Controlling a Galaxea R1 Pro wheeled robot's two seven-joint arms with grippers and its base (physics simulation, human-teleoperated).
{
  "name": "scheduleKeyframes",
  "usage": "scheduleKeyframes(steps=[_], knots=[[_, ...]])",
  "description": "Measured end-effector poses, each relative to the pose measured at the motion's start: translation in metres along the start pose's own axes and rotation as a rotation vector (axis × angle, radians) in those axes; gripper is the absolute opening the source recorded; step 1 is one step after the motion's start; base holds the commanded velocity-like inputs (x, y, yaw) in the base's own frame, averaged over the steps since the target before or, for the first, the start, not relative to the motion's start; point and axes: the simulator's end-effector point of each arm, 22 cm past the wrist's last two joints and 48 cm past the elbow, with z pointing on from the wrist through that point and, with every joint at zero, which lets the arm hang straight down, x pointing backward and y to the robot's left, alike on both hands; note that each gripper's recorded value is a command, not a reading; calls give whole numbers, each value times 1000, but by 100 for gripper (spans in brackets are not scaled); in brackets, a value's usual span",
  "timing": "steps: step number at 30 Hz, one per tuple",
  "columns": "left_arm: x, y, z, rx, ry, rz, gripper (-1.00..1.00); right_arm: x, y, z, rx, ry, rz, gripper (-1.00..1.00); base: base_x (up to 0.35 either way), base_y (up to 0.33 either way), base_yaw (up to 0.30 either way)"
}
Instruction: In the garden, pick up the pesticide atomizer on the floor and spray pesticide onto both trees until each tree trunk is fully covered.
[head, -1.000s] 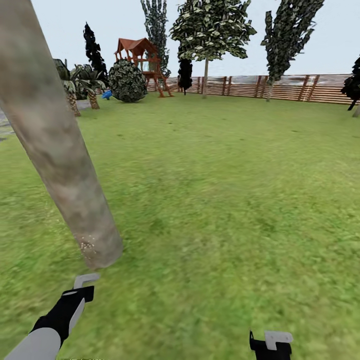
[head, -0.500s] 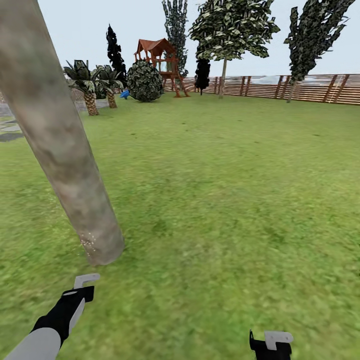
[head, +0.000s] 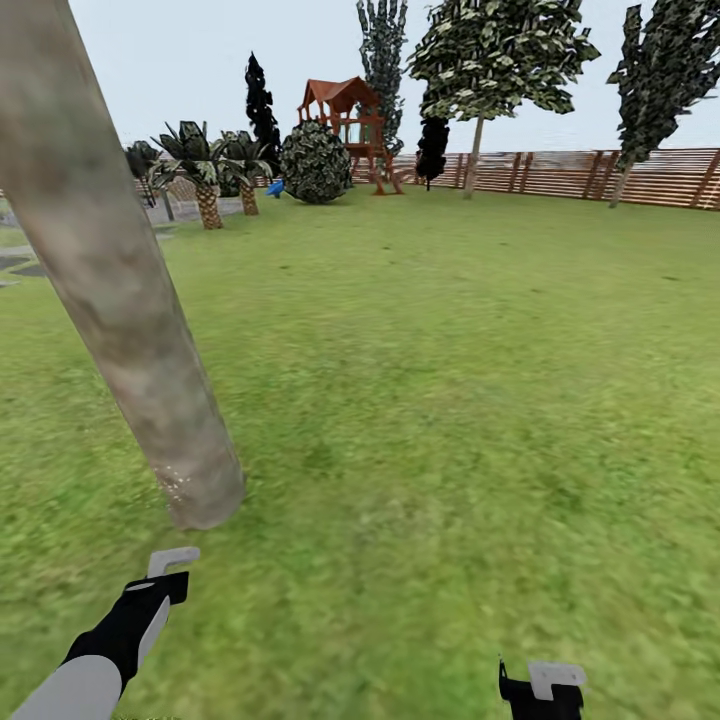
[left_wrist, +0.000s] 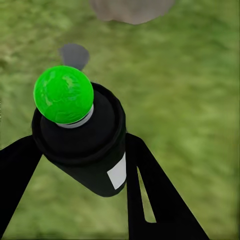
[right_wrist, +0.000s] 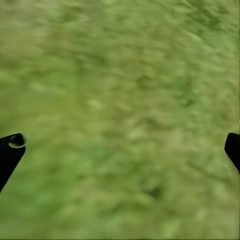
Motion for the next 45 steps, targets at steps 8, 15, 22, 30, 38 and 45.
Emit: scheduleKeyframes(steps=[8, 15, 22, 30, 38, 45], knots=[[0, 0, 0, 0, 0, 0, -100, 0, 0, 0, 0, 0, 0, 100, 134, -261, 277], [0, 0, 0, 0, 0, 0, -100, 0, 0, 0, 0, 0, 0, 100, 137, -260, 277], [1, 0, 0, 1, 3, 0, -100, 0, -1, 0, 0, 0, -2, 100, 208, -218, 66], [1, 0, 0, 0, 2, 0, -100, 1, 0, 0, -1, 1, -1, 100, 148, -237, 112], [1, -1, 0, 2, 3, -2, -100, 1, 0, 0, 0, 2, 0, 100, 87, -267, 276], [0, -1, 0, 3, 0, -4, -100, 1, 0, 0, 0, 1, 0, 100, 32, -75, 278]])
